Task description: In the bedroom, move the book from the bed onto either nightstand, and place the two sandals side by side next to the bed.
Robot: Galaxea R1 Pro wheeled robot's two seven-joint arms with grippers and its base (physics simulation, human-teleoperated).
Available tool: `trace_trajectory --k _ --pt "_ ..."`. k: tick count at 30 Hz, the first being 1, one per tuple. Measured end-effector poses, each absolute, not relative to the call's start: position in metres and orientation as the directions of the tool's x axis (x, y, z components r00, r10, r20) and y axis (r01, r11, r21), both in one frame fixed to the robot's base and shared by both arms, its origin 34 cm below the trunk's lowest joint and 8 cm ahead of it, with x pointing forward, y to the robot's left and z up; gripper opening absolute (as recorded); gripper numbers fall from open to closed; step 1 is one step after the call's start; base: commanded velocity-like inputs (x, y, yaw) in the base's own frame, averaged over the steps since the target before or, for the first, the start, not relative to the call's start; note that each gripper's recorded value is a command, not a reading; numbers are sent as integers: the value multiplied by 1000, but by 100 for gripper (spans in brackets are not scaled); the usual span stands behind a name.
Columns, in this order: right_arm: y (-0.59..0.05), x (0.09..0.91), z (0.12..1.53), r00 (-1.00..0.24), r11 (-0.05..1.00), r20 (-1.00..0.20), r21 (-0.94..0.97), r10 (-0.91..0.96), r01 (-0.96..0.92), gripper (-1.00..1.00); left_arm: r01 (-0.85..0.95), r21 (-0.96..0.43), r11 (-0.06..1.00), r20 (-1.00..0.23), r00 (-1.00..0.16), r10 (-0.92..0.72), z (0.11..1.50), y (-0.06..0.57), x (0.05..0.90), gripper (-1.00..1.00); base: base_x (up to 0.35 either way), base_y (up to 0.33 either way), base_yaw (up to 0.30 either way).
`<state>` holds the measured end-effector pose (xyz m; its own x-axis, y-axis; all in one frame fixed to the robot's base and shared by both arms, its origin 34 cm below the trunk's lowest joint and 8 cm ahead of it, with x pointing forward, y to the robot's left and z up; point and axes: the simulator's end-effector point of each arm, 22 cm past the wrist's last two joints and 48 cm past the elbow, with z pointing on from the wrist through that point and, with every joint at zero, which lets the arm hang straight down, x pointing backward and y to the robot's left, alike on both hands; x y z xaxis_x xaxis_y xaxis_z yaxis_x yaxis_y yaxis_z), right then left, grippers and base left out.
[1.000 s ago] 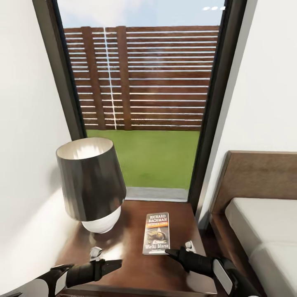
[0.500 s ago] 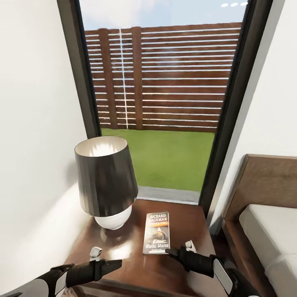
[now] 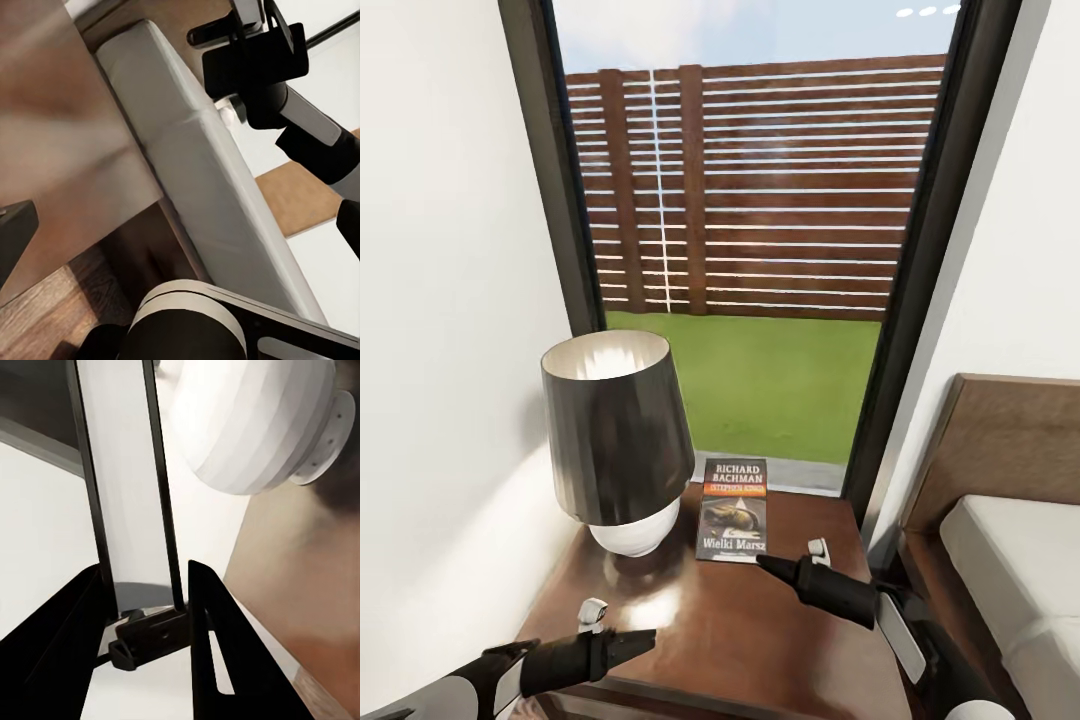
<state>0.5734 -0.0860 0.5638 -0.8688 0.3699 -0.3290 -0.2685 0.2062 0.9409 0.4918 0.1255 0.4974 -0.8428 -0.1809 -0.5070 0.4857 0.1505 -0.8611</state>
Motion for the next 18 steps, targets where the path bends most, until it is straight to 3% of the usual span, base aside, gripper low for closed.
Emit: trace_trajectory --k 13,18 --pt "-87 574 556 -871 231 -325 940 368 -253 -100 486 -861 150 -507 -843 -180 497 125 492 100 0 0 0" --pt "-97 580 526 -871 355 -324 915 369 -190 -100 486 -861 150 -507 -843 -180 497 125 492 100 0 0 0"
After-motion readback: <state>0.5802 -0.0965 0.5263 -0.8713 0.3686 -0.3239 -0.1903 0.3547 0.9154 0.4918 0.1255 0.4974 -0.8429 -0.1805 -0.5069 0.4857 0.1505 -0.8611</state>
